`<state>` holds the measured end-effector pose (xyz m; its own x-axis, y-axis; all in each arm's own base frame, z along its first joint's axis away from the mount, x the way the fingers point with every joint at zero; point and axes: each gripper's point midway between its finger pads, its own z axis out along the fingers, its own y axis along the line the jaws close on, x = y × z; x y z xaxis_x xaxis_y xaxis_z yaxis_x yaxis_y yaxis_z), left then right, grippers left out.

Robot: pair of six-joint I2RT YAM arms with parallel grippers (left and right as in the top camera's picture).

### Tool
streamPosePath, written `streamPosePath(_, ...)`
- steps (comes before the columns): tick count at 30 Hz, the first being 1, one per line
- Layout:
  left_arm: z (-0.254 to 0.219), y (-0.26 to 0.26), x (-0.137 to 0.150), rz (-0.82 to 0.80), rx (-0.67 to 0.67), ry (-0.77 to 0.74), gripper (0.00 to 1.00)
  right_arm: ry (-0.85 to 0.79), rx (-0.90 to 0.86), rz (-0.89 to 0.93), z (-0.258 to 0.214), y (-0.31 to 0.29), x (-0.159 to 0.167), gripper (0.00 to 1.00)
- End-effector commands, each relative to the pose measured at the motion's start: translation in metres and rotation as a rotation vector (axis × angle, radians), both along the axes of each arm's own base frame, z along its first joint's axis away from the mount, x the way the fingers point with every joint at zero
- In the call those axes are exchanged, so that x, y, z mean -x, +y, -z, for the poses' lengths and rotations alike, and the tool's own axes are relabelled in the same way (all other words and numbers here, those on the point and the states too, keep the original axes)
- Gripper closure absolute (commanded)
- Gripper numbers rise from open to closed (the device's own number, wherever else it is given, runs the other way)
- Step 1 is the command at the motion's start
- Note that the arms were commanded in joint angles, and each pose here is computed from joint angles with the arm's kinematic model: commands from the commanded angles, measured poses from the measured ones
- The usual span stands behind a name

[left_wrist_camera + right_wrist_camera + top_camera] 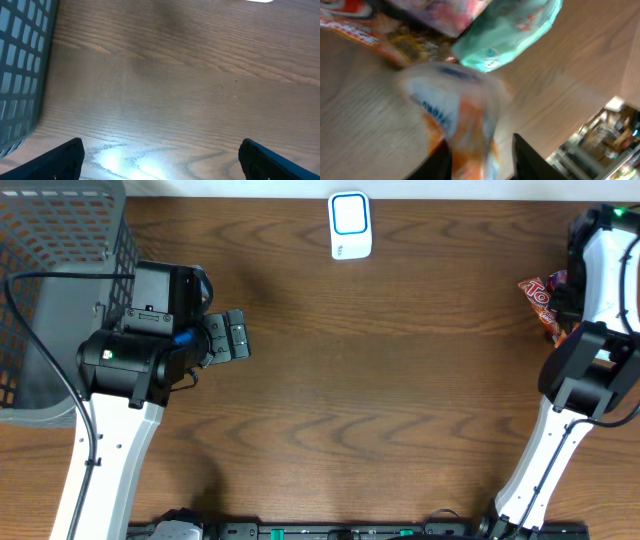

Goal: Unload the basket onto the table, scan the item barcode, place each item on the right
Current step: 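Move the Kleenex pack right and set it by the snack packs, then open the right gripper and lift it away from the snack pile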

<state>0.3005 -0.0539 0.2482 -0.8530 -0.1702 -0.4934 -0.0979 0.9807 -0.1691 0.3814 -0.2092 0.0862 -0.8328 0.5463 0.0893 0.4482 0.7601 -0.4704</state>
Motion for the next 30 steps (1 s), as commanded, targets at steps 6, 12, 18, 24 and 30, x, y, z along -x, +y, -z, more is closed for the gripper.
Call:
streamPosePath(6, 0.001, 0.003, 0.000, -0.003, -0.015, 0.003, 0.02, -0.056, 0.036, 0.040, -0.017, -0.004, -0.001, 0.06)
streamPosePath(12, 0.001, 0.003, 0.000, -0.003, -0.015, 0.003, 0.02, -0.171, 0.032, 0.059, -0.056, 0.003, -0.002, 0.04)
streamPosePath(18, 0.001, 0.003, 0.000, -0.003, -0.015, 0.003, 0.02, -0.439, -0.032, 0.052, -0.133, 0.029, -0.005, 0.03)
streamPosePath(24, 0.001, 0.003, 0.000, -0.003, -0.015, 0.003, 0.02, -0.610, -0.137, -0.080, -0.198, 0.079, 0.008, 0.04)
streamPosePath(30, 0.001, 0.003, 0.000, -0.003, -0.015, 0.003, 0.02, -0.674, -0.154, -0.224, -0.236, 0.129, 0.025, 0.05)
